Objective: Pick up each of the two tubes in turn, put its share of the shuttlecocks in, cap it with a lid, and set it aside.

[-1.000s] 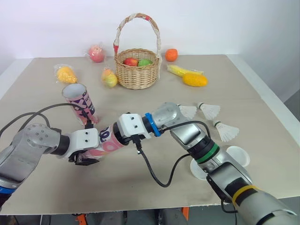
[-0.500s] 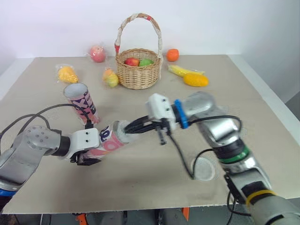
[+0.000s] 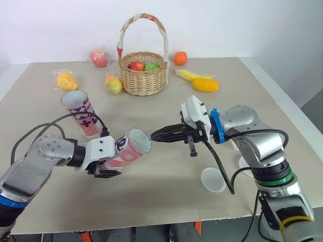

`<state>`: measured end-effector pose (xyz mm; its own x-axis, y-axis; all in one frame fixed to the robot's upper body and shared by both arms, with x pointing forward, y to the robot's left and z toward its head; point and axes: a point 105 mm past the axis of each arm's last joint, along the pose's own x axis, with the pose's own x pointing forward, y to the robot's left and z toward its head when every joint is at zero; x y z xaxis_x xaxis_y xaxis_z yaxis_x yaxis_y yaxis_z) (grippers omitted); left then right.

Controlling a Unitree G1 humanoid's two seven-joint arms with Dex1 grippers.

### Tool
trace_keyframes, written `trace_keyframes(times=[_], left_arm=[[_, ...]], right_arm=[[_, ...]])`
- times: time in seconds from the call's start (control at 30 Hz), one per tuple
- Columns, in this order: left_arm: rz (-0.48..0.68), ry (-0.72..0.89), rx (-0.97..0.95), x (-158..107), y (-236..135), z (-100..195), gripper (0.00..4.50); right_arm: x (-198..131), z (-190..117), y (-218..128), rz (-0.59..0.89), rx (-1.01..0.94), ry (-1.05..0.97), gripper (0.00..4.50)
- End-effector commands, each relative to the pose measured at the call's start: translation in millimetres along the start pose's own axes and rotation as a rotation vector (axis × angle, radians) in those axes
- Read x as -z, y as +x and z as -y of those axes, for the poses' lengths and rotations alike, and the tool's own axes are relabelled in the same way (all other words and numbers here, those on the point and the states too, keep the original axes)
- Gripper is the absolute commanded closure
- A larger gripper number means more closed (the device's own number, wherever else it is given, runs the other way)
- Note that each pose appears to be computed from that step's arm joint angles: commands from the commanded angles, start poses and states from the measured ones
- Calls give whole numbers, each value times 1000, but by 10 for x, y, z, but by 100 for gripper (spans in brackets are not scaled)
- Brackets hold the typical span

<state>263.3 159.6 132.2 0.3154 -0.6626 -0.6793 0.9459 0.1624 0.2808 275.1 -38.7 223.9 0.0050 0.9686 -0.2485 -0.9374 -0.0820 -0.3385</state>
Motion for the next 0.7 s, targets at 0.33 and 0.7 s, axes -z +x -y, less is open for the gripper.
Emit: trace_keyframes(times=[0.33, 0.7], left_arm=[[-21, 63, -9, -24, -7, -85, 132], [34, 65, -67, -89, -13, -135, 132]], right_arm=[[13, 57, 754, -128, -119, -288, 443], [-283, 154, -300, 55, 38, -16, 443]])
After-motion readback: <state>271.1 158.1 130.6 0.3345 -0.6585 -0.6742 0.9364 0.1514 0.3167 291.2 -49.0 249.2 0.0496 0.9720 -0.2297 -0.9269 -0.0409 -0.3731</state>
